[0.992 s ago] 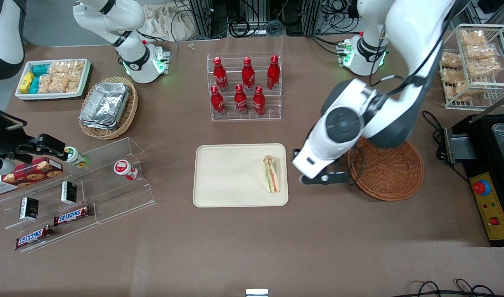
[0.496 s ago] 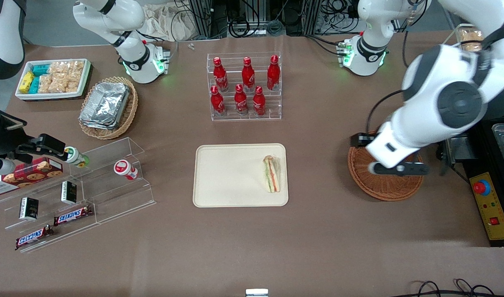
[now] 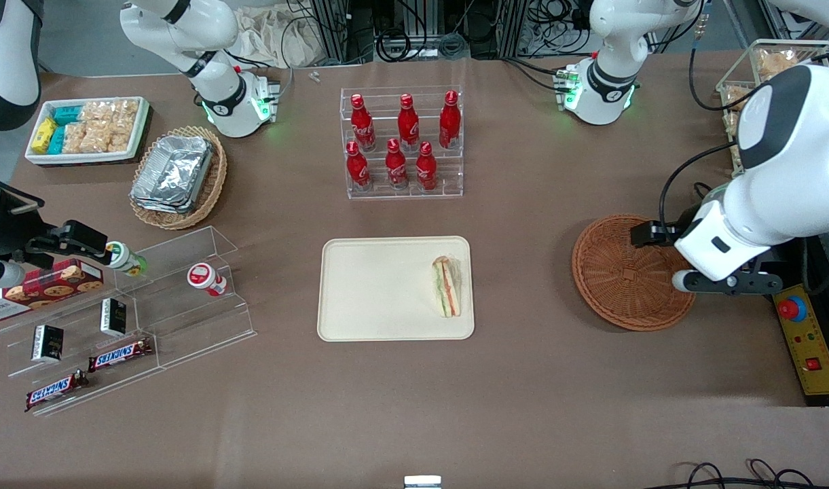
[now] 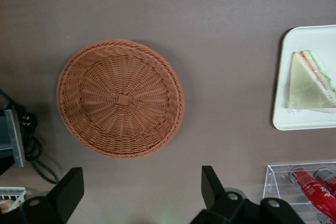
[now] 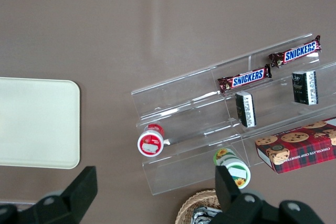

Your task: Place sandwich from basket to tray

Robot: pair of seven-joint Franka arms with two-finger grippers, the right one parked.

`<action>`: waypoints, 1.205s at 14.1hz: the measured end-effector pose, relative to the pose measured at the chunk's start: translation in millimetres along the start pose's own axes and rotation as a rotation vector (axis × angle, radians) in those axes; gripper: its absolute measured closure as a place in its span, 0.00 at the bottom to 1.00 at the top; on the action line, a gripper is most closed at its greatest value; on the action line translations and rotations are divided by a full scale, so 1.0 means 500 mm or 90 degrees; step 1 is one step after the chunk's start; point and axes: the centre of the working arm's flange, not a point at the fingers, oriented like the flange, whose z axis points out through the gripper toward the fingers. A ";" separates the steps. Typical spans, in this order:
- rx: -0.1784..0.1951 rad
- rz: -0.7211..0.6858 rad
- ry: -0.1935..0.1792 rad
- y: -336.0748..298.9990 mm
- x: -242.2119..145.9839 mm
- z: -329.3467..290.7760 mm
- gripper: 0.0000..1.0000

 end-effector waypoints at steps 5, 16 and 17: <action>0.012 -0.040 -0.018 -0.088 -0.013 -0.014 0.00; 0.034 -0.087 -0.011 -0.142 -0.009 -0.016 0.00; 0.036 -0.088 -0.011 -0.140 -0.009 -0.015 0.00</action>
